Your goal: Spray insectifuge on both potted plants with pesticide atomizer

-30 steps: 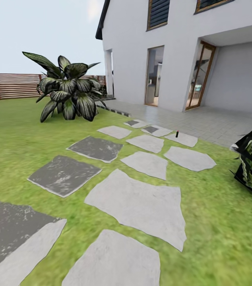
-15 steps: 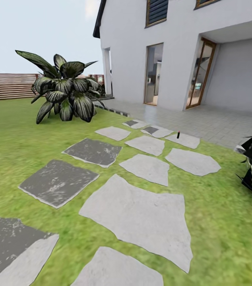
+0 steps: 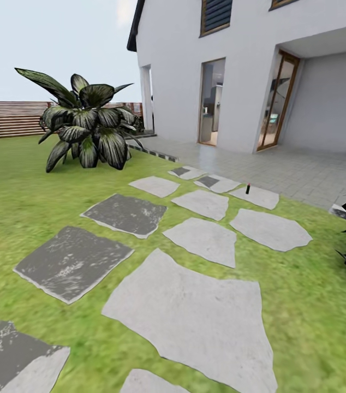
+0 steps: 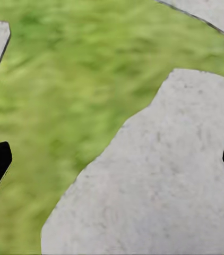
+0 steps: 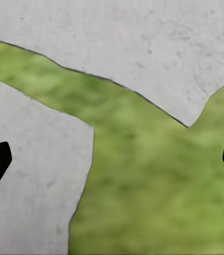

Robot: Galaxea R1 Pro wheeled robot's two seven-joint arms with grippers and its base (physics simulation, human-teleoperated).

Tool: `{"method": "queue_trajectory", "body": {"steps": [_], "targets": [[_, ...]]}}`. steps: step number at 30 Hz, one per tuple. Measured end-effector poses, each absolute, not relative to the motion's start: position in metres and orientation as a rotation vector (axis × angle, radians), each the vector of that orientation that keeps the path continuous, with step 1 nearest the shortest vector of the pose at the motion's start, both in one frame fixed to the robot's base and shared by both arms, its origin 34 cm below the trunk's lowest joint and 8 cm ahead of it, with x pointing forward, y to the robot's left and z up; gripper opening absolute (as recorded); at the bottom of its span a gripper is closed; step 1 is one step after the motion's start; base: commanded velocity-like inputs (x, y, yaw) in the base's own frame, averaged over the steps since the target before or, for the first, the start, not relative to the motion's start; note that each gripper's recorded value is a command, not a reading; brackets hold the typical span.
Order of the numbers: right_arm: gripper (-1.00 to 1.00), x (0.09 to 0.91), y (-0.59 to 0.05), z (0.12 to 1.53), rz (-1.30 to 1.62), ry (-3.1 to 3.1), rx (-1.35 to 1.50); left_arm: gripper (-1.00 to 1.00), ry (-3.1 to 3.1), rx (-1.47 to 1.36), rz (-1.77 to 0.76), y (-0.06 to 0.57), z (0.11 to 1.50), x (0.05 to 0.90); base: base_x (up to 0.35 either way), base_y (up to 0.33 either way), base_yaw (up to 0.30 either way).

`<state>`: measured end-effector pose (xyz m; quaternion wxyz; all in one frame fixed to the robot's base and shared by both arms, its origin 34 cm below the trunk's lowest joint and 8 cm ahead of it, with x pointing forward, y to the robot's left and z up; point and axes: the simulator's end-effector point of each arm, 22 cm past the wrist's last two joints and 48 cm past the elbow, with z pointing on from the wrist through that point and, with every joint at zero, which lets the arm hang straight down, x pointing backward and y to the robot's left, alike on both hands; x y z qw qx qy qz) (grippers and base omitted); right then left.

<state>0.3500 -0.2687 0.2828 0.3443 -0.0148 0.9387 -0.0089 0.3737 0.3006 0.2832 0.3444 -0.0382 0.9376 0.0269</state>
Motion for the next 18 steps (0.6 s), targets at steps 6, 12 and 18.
{"method": "queue_trajectory", "body": {"steps": [6, 12, 18], "targets": [[1.00, 0.3503, -0.2685, 0.2830, -0.023, 2.437, -0.039, 1.00, 2.435, -0.100, 0.071, 0.3015, 0.2832, 0.3736, 0.339, 0.000, 0.000], [1.00, 0.3501, -0.2685, 0.2829, -0.022, 2.438, -0.039, 1.00, 2.435, -0.100, 0.072, 0.3017, 0.2834, 0.3739, 0.339, 0.000, -0.018], [1.00, 0.3500, -0.2686, 0.2828, -0.023, 2.438, -0.039, 1.00, 2.434, -0.099, 0.072, 0.3017, 0.2835, 0.3741, 0.339, 0.000, -0.229]]}}
